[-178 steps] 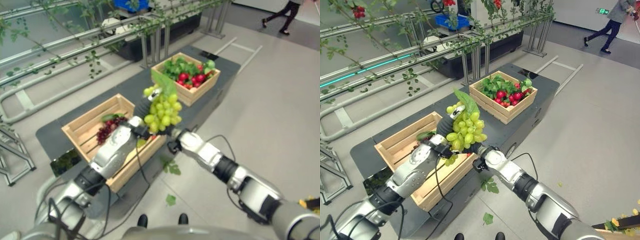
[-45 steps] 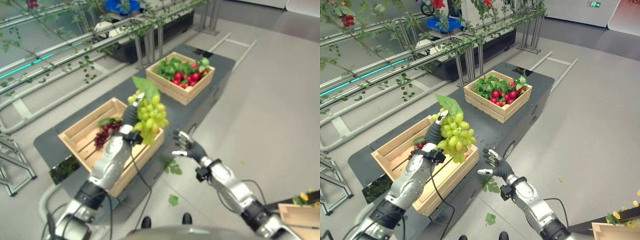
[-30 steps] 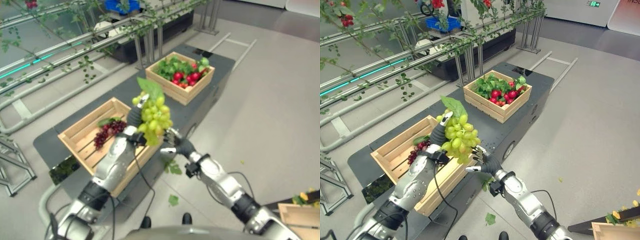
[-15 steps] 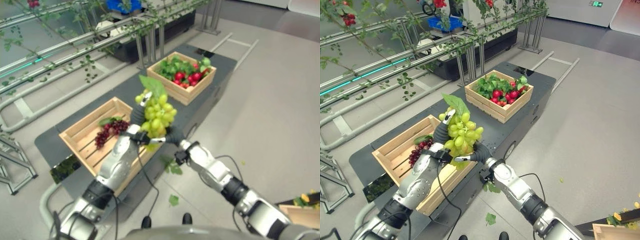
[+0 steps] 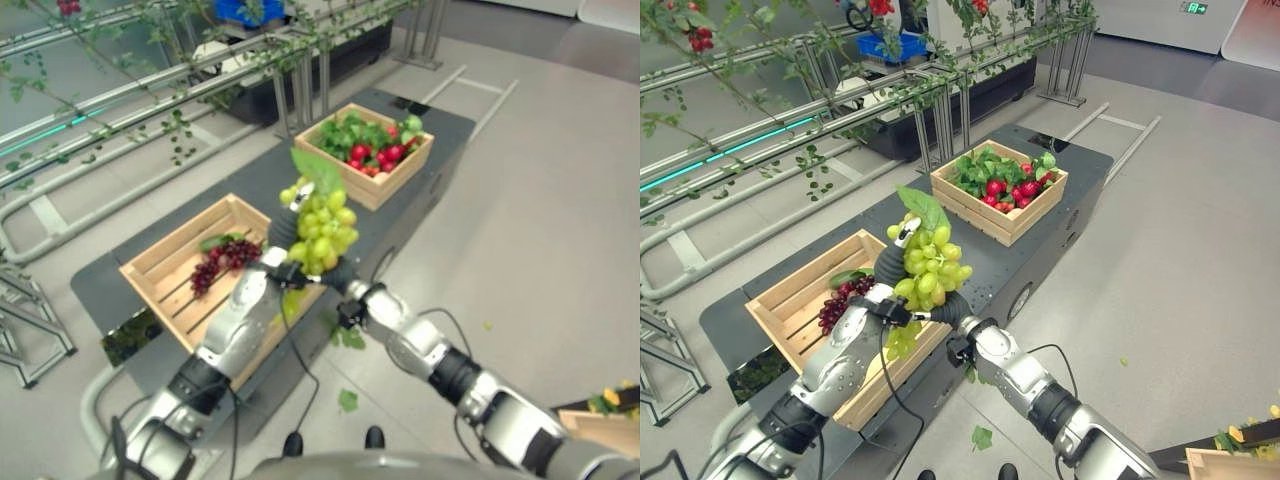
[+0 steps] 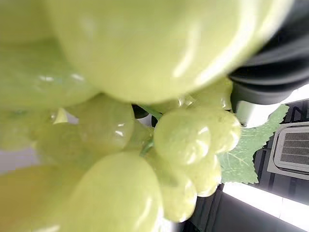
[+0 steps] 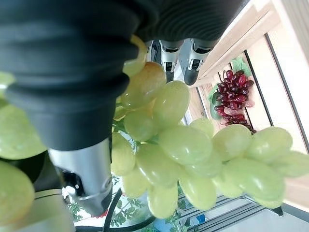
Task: Pick up the fruits from the basket on one side to the basket on the other side
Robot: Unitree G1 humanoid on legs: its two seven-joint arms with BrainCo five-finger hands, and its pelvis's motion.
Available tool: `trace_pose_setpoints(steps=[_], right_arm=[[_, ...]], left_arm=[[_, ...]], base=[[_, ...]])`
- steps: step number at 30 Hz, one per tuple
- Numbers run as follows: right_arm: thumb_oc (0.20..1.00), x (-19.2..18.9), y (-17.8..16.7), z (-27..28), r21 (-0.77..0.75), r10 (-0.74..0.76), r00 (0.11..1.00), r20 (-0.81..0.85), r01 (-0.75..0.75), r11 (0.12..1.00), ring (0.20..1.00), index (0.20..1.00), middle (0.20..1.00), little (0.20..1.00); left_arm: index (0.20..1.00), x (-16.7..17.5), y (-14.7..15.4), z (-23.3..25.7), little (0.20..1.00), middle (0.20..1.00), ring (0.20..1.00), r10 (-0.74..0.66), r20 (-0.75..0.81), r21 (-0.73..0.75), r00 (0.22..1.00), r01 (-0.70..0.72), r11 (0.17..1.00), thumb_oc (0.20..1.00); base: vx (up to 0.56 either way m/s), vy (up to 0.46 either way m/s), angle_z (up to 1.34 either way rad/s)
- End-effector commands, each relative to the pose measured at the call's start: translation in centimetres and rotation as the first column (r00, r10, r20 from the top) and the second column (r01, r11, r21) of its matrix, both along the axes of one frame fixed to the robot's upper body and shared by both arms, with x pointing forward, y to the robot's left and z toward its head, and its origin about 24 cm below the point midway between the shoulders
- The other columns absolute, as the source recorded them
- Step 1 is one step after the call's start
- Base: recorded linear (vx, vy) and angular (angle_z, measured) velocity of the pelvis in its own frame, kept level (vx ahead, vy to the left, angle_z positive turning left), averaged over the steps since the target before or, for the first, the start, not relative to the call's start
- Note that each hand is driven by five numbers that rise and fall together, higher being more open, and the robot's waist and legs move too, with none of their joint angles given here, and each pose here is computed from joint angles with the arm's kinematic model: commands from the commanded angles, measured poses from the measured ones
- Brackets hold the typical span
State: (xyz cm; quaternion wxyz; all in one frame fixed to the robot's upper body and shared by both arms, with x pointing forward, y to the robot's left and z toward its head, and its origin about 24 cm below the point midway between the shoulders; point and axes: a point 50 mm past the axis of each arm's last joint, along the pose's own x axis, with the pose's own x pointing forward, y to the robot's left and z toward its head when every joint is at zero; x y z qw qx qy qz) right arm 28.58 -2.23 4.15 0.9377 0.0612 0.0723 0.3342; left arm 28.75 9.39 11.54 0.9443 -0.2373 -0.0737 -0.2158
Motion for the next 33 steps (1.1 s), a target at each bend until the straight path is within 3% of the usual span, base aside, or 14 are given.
trace_pose_setpoints(steps=[1,10,11,12,33], right_arm=[[1.0,-0.03,7.15,6.2,0.172,0.155,0.975,0.159,-0.182,0.968,1.0,1.0,1.0,1.0],[1.0,-0.11,7.66,6.21,0.163,0.162,0.974,0.158,-0.187,0.969,1.0,1.0,1.0,1.0],[0.689,-0.05,7.62,6.27,0.163,0.157,0.974,0.161,-0.183,0.969,0.689,0.689,0.689,0.689],[0.2,0.02,7.53,6.29,0.164,0.15,0.975,0.162,-0.177,0.971,0.2,0.2,0.2,0.2],[0.2,0.08,6.85,5.92,0.17,0.12,0.981,0.154,-0.146,0.975,0.2,0.2,0.2,0.2]], left_arm=[[0.2,0.11,-4.98,3.41,0.2,0.2,0.2,-0.182,0.137,-0.032,0.974,0.188,0.982,0.2],[0.2,0.06,-5.67,3.48,0.2,0.2,0.2,-0.197,0.131,-0.046,0.972,0.204,0.978,0.2],[0.2,0.01,-5.75,3.45,0.2,0.2,0.2,-0.202,0.13,-0.044,0.971,0.209,0.977,0.2],[0.2,0.0,-5.74,3.39,0.2,0.2,0.2,-0.202,0.128,-0.045,0.971,0.209,0.977,0.2],[0.2,0.14,-5.62,3.16,0.2,0.2,0.2,-0.182,0.114,-0.055,0.977,0.189,0.981,0.2]], base=[[0.0,0.0,0.0],[0.0,0.0,0.0],[0.0,0.0,0.0],[0.0,0.0,0.0],[0.0,0.0,0.0]])
